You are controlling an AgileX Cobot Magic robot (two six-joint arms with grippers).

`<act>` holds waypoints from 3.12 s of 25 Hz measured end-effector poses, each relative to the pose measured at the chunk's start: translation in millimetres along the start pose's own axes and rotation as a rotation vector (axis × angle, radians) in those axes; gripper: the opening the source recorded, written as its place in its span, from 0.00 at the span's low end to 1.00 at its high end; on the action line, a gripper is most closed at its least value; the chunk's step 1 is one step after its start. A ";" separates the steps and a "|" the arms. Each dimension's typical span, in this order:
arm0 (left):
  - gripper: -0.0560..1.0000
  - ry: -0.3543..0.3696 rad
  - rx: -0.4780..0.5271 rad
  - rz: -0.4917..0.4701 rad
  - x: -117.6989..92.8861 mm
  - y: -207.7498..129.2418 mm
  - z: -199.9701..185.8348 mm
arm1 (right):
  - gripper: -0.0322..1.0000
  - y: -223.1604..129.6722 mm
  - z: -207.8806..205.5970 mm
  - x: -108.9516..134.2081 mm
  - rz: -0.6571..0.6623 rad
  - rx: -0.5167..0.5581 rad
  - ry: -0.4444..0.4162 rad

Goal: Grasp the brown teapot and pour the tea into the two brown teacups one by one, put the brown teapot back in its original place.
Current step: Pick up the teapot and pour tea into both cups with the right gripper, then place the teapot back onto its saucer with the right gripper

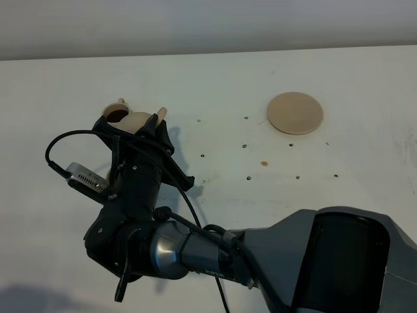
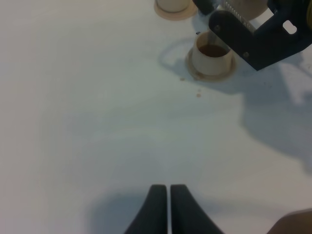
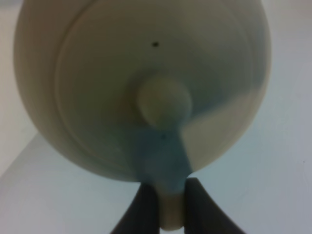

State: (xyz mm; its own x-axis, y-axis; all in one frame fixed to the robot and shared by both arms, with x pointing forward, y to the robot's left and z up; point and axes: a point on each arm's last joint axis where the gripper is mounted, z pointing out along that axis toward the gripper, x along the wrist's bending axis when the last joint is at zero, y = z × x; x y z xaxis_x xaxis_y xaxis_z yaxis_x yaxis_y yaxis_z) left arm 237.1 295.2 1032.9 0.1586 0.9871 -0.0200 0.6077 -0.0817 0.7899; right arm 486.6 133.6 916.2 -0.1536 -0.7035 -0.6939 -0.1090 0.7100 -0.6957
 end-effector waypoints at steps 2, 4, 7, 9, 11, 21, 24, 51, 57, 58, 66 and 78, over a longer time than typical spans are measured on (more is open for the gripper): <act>0.04 0.000 0.000 0.000 0.0 0.0 0.0 | 0.14 0.0 0.0 -0.1 0.000 0.000 -0.001; 0.04 0.000 0.000 0.000 0.0 0.0 0.0 | 0.14 0.0 0.0 -0.1 0.002 0.000 -0.001; 0.04 0.000 0.000 0.000 0.0 0.0 0.0 | 0.14 0.0 0.0 -0.1 0.006 0.000 -0.001; 0.04 0.000 0.000 0.000 0.0 0.0 0.0 | 0.14 -0.1 0.0 -0.2 0.007 0.001 -0.003; 0.04 0.000 0.000 0.000 0.0 0.0 0.0 | 0.14 -0.1 0.0 -0.3 0.007 0.001 -0.003; 0.04 0.000 0.000 0.000 0.0 0.0 0.0 | 0.14 -0.1 0.0 -0.3 0.008 0.001 -0.004; 0.04 0.000 0.000 0.001 0.0 0.0 0.0 | 0.14 -0.1 0.0 -0.3 0.008 0.001 -0.004; 0.04 0.000 0.000 0.001 0.0 0.0 0.0 | 0.14 -0.5 -0.4 1.4 0.027 -0.007 0.026; 0.04 0.000 0.000 0.001 0.0 0.0 0.0 | 0.14 -16.9 -5.3 -11.7 0.083 -0.011 0.035; 0.04 0.000 0.000 0.001 0.0 0.0 0.0 | 0.14 -19.6 -6.2 -13.2 0.094 -0.014 0.044; 0.04 0.000 0.000 0.001 0.0 0.0 0.0 | 0.14 -57.2 -10.8 -21.1 0.200 -0.086 0.270; 0.04 0.000 0.000 0.001 0.0 0.0 0.0 | 0.14 -113.7 1.0 -41.1 0.465 -0.435 0.642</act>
State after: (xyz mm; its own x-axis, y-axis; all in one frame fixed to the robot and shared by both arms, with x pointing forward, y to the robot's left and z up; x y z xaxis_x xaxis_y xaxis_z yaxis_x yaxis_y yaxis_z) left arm 237.1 295.2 1032.9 0.1591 0.9871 -0.0193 0.6076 -0.0825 0.7900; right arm 506.3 81.6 1023.7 -0.7790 -0.2826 -0.5597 -0.2411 0.9590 -0.1487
